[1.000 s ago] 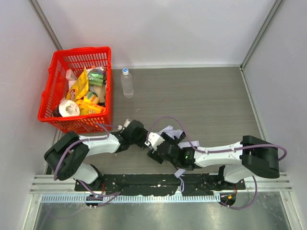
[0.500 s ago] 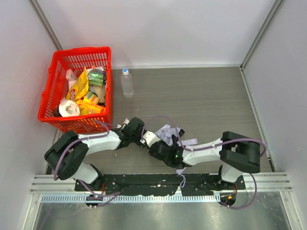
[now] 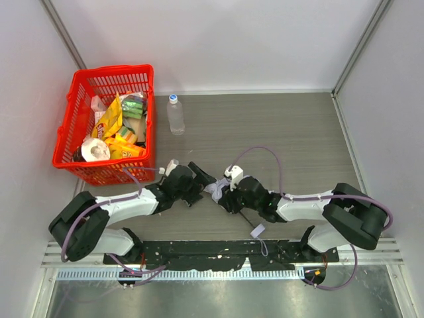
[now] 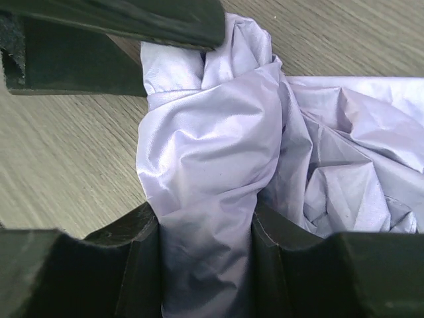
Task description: Put away the umbrella
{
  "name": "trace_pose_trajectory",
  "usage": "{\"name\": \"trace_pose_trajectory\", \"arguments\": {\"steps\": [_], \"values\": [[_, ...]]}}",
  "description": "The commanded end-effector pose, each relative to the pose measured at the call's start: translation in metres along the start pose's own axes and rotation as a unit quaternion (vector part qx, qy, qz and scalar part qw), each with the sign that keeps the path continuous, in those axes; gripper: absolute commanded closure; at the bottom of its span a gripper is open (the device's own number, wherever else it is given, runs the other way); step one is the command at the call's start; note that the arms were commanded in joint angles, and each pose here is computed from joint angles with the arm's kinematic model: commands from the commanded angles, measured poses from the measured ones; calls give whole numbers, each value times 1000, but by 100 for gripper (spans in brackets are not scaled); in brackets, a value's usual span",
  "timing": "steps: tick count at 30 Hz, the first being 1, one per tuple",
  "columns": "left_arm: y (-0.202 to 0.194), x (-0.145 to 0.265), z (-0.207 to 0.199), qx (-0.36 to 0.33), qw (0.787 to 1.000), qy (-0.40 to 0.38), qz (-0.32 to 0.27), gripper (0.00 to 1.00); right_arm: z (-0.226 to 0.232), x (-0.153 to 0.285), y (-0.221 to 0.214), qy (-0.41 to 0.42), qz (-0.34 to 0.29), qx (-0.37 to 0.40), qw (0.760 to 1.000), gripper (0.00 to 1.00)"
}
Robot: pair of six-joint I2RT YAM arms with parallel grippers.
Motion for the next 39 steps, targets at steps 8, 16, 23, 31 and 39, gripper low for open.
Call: {"name": "trace_pose_trajectory", "arguments": {"steps": [8,16,23,31,39], "values": [[-12,-7,-7,-12,999,-30,18,0,-9,15,-30,187,0,-179,966,99],[-39,-32,-3,-19,998,41,32,0,-23,12,-27,229,-10,-209,951,99],[-33,-34,7,-34,999,12,22,51,-29,12,-13,239,-9,-190,952,99],[-35,-29,4,-59,997,5,39,100,-40,22,11,136,12,-174,975,74],[-31,-20,5,-43,994,103,14,100,-10,54,43,-82,11,-22,996,24]]}}
Point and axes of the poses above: each gripper's point midway between its finger pads, its own x axis back along the fingers, its own z axis along the line the jaws close on, y = z × x, the point moved 10 cm from there along x, back along the fingers, and after that the axes turned 13 degrees about x, right-handed, at the moved point
